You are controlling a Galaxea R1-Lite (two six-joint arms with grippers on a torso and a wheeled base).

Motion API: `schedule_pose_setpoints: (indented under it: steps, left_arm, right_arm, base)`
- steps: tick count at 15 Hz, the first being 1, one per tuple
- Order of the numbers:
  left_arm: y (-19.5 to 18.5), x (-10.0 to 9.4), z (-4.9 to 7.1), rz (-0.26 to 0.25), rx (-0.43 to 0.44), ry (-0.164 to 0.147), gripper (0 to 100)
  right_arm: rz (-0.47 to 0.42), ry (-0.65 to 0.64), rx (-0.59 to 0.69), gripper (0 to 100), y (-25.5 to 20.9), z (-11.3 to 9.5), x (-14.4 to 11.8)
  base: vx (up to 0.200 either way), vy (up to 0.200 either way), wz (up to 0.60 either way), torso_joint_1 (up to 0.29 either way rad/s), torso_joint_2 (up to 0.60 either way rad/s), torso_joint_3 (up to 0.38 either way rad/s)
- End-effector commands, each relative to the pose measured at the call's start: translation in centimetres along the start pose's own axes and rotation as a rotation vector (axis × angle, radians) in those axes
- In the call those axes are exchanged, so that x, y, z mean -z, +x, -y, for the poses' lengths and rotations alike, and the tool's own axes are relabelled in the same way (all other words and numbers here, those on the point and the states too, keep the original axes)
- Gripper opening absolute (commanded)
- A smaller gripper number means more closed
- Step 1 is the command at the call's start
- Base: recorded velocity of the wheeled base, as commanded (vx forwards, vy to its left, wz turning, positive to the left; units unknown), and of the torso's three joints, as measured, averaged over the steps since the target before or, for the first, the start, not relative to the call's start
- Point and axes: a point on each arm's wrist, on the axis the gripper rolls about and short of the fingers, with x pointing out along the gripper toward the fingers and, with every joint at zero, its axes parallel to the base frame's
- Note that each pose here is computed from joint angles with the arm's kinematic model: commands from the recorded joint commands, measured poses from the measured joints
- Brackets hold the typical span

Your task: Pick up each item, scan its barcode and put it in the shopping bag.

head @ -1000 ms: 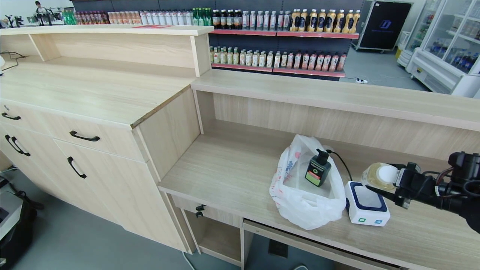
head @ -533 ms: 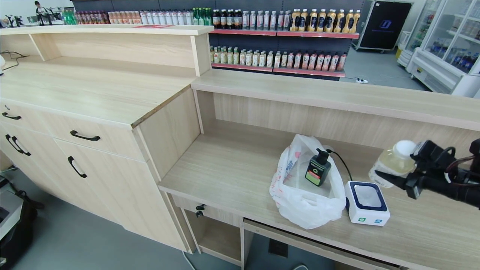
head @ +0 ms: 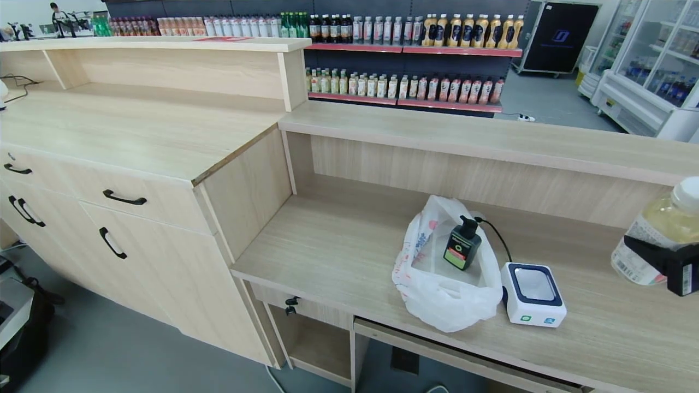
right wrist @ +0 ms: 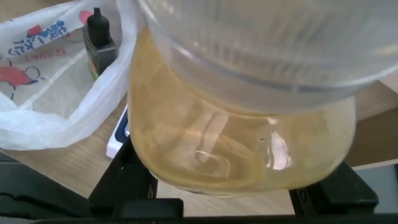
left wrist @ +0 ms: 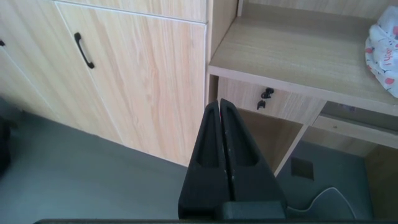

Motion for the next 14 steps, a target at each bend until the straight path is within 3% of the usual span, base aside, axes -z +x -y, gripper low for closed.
schedule_pose_setpoints:
  steps: [1,4,7,9,14]
  left_arm:
    - [0.0,0.0,0.0,0.0,-0.001,0.0,0]
    - [0.0,0.0,0.0,0.0,-0.001,0.0,0]
    - [0.0,0.0,0.0,0.0,-0.001,0.0,0]
    - [0.0,0.0,0.0,0.0,-0.001,0.0,0]
    - [0.0,0.0,0.0,0.0,-0.001,0.0,0]
  right_arm:
    - [0.043,-0.019,0.027,0,-1.3,0.1,-0.7]
    - [0.064,-0.025,0.023,0,-1.2,-0.2,-0.9]
    - [0.093,0.149,-0.097,0,0.0,-1.6,-1.6]
    - [0.06,0.18,-0.139,0,1.6,-2.2,-1.2]
    - [-0.104,0.269,-0.205,0,7.3,-3.8,2.8]
  base:
    - [0.0,0.0,0.0,0.0,0.0,0.0]
    - [0.0,0.0,0.6,0.002,0.0,0.002]
    - [0.0,0.0,0.2,0.001,0.0,0.001]
    - [0.0,0.0,0.0,0.0,0.0,0.0]
    - [0.0,0.0,0.0,0.0,0.0,0.0]
